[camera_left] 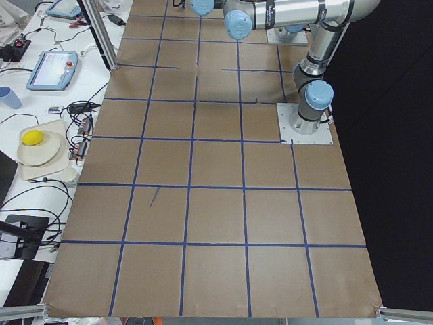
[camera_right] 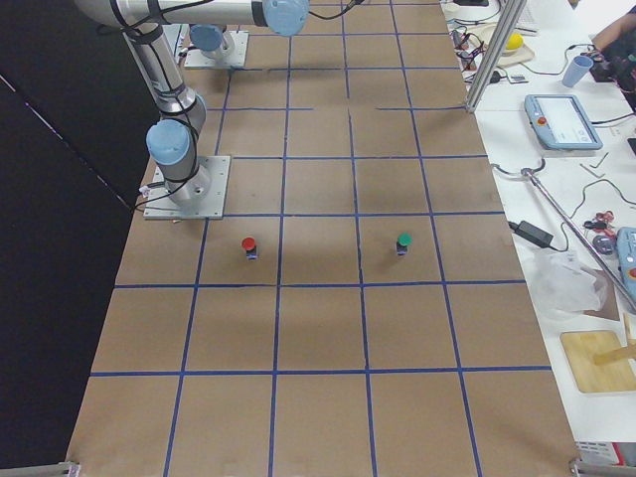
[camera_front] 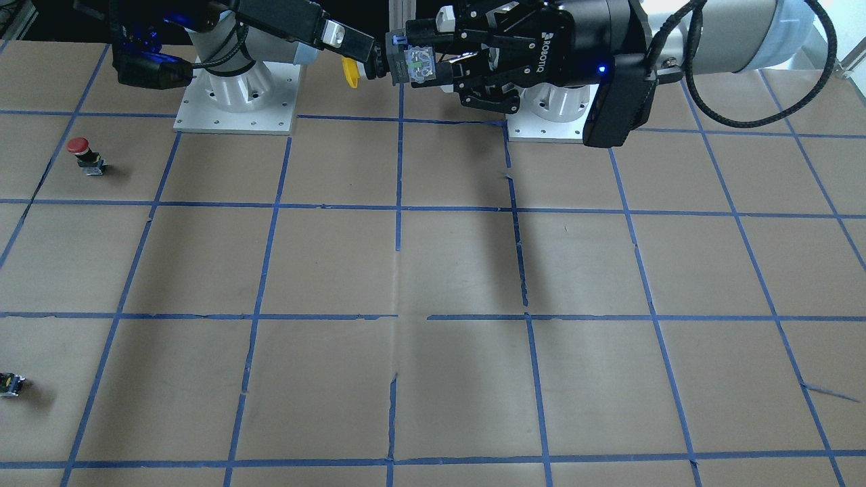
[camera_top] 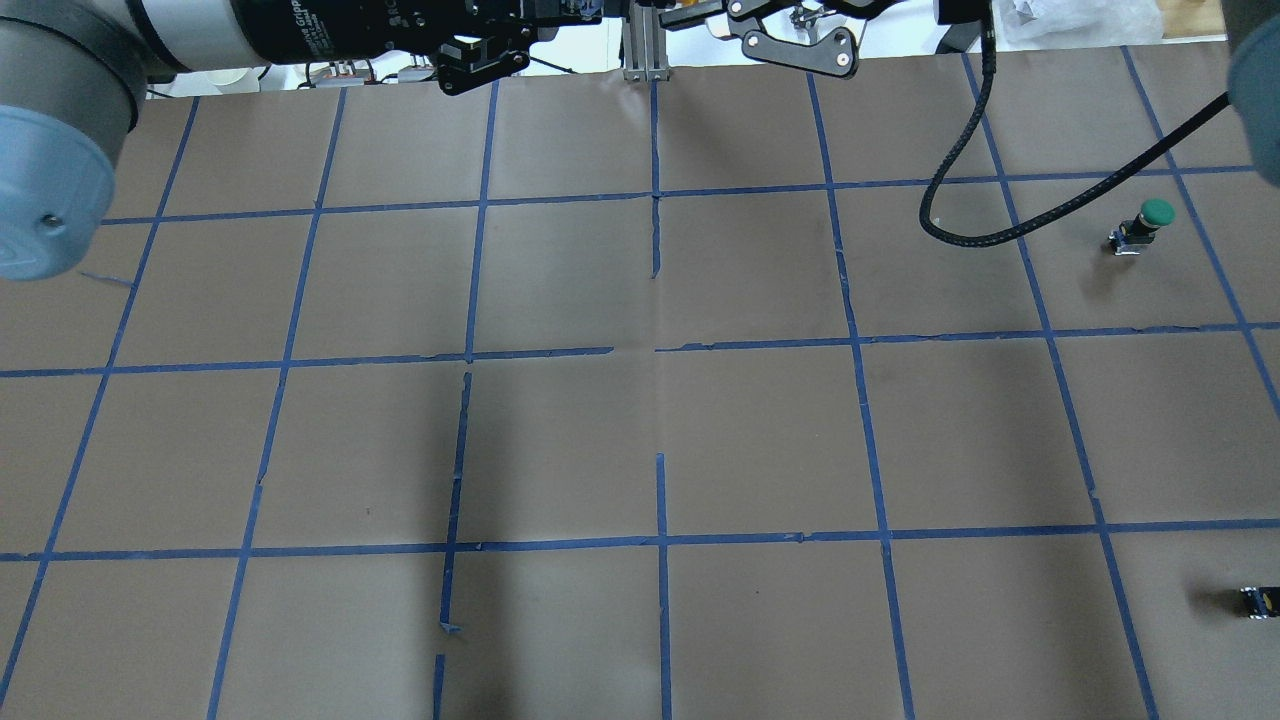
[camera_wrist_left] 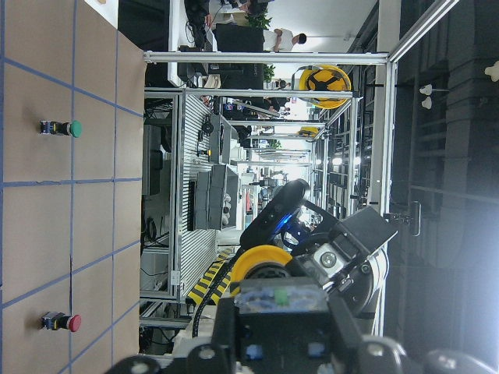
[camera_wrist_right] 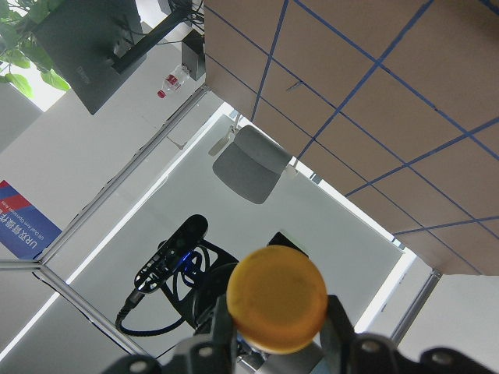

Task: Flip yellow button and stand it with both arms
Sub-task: 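Close the right gripper on the button's yellow cap beside the left gripper, then open and withdraw the left gripper while the right gripper carries the button away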

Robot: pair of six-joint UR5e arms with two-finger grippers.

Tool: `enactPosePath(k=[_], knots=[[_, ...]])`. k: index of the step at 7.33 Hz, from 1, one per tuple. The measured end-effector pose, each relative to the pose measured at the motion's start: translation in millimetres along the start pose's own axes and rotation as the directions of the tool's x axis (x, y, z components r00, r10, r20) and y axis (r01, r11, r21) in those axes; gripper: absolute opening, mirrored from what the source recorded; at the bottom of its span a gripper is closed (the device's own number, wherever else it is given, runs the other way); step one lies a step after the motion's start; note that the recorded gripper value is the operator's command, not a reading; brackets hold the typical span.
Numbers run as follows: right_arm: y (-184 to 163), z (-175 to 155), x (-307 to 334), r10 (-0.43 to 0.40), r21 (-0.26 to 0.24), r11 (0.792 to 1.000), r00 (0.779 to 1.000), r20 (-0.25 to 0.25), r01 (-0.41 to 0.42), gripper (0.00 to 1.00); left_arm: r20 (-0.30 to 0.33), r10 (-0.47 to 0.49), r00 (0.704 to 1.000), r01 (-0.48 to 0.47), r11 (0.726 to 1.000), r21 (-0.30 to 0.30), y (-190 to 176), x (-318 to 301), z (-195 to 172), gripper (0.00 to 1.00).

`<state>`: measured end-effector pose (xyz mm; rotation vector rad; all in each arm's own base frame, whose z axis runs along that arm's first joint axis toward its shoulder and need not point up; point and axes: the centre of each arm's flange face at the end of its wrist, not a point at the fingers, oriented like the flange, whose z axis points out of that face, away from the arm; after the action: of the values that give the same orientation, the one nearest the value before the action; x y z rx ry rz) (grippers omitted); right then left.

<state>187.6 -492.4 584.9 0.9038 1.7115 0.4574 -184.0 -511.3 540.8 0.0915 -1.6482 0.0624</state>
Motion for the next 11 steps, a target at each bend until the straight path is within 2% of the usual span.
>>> enactPosePath(k=[3, 5, 6, 7, 8, 9, 10, 11], knots=[[-4.9, -7.6, -1.9, 0.001, 0.016, 1.000, 1.000, 0.010, -0.001, 0.27, 0.004, 0.012, 1.000, -0.012, 1.000, -0.001, -1.2, 0.0, 1.2, 1.00], [-36.6, -55.2, -6.3, 0.008, 0.111, 0.994, 0.997, 0.071, -0.016, 0.25, 0.019, 0.011, 1.000, -0.011, 1.000, 0.000, -3.0, -3.3, 1.1, 1.00], [-53.3, -75.2, -3.1, -0.018, 0.188, 0.982, 0.998, 0.063, 0.006, 0.25, 0.059, 0.013, 0.998, -0.013, 1.000, 0.000, -5.4, -7.4, 0.7, 1.00], [-69.0, -83.2, 6.7, -0.072, 0.266, 0.962, 0.997, 0.001, 0.069, 0.23, 0.117, 0.016, 0.993, -0.017, 1.000, 0.001, -7.1, -12.1, 0.1, 1.00], [-85.2, -84.8, 21.8, -0.123, 0.322, 0.936, 0.989, -0.088, 0.145, 0.22, 0.187, 0.016, 0.982, -0.016, 1.000, 0.000, -8.1, -19.9, -0.6, 1.00], [-99.9, -84.6, 38.3, -0.172, 0.362, 0.902, 0.964, -0.200, 0.236, 0.21, 0.278, 0.014, 0.960, -0.014, 1.000, -0.004, -7.8, -30.2, -0.6, 1.00], [-113.7, -85.2, 54.3, -0.211, 0.382, 0.863, 0.922, -0.325, 0.332, 0.19, 0.380, 0.013, 0.925, -0.009, 1.000, -0.011, -6.4, -39.5, 0.8, 1.00], [-127.0, -87.8, 70.7, -0.219, 0.388, 0.825, 0.865, -0.452, 0.412, 0.16, 0.488, 0.009, 0.873, -0.003, 1.000, -0.013, -5.8, -47.8, 0.7, 1.00]])
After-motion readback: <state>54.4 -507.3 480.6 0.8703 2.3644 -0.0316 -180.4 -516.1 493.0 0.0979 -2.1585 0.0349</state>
